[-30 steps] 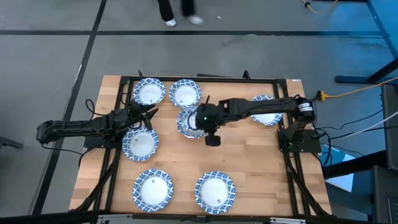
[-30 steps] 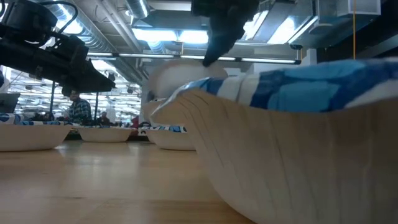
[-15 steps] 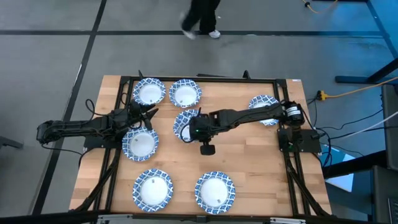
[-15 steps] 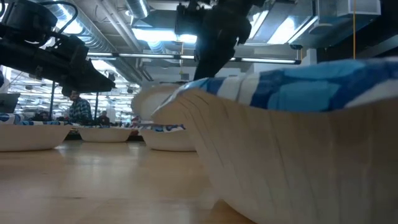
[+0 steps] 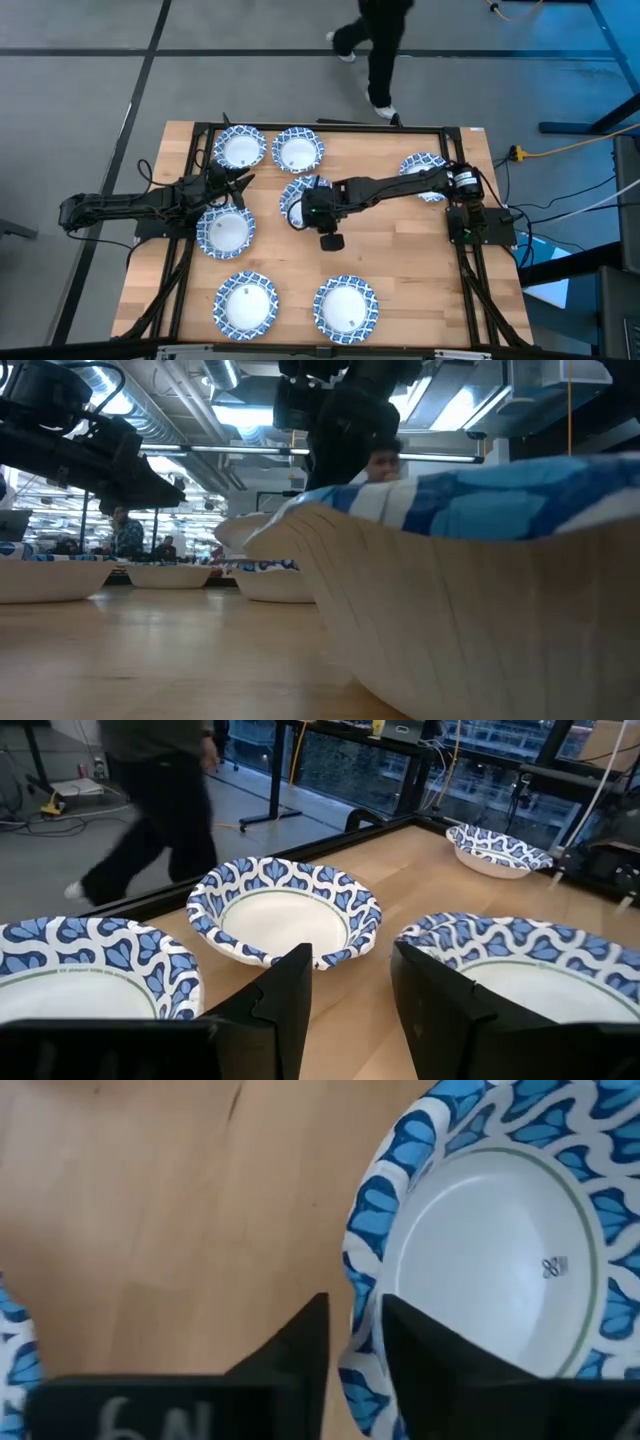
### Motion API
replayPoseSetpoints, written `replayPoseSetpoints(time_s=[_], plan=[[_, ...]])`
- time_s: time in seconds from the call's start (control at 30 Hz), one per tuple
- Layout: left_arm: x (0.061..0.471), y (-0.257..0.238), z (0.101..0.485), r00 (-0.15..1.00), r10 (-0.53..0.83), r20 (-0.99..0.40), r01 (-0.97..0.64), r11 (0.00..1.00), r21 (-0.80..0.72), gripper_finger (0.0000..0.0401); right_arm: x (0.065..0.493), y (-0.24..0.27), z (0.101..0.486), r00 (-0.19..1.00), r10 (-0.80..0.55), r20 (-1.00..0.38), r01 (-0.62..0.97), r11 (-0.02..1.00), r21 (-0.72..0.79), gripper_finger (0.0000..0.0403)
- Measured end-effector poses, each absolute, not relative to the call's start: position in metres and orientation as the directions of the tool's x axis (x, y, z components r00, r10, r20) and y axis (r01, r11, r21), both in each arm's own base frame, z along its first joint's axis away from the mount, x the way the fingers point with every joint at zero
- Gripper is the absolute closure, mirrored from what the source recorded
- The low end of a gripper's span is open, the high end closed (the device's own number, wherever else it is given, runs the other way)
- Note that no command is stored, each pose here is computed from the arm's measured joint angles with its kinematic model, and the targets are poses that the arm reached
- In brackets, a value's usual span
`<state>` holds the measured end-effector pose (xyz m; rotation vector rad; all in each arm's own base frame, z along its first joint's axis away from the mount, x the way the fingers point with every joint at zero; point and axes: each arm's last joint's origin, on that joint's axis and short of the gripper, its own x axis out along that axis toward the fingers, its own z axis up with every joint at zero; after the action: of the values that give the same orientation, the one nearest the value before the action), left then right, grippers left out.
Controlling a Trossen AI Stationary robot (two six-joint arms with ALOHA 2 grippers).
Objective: Nest bowls inside each other
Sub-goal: Stack the white bowl on top of the white bowl
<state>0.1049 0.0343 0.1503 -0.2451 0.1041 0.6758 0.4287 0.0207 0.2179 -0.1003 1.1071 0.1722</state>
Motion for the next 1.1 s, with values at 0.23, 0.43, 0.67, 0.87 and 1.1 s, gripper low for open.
replayPoseSetpoints(time_s=[0.23,0.43,0.67,0.87,1.1], plan=[[0.105,0.034,0.15,0.777,0.605,-0.174,-0.63,0.753,-0.191,0.0268,0.43,0.007,0.218,0.452,0.006,-0.892,-0.106,0.993,-0.047,0.0222],[0.105,0.034,0.15,0.776,0.606,-0.174,-0.63,0.753,-0.191,0.0268,0.43,-0.001,0.218,0.444,-0.039,-0.895,-0.082,0.993,-0.084,0.0197],[0.105,0.034,0.15,0.776,0.606,-0.175,-0.63,0.753,-0.19,0.0268,0.43,-0.008,0.219,0.45,-0.076,-0.89,-0.079,0.989,-0.124,0.0211],[0.105,0.034,0.15,0.776,0.606,-0.175,-0.63,0.753,-0.19,0.0268,0.413,-0.018,0.243,0.428,-0.104,-0.898,-0.037,0.991,-0.132,0.0225],[0.105,0.034,0.15,0.776,0.606,-0.176,-0.631,0.753,-0.187,0.0268,0.375,-0.036,0.253,0.465,-0.096,-0.88,0.002,0.994,-0.107,0.0226]])
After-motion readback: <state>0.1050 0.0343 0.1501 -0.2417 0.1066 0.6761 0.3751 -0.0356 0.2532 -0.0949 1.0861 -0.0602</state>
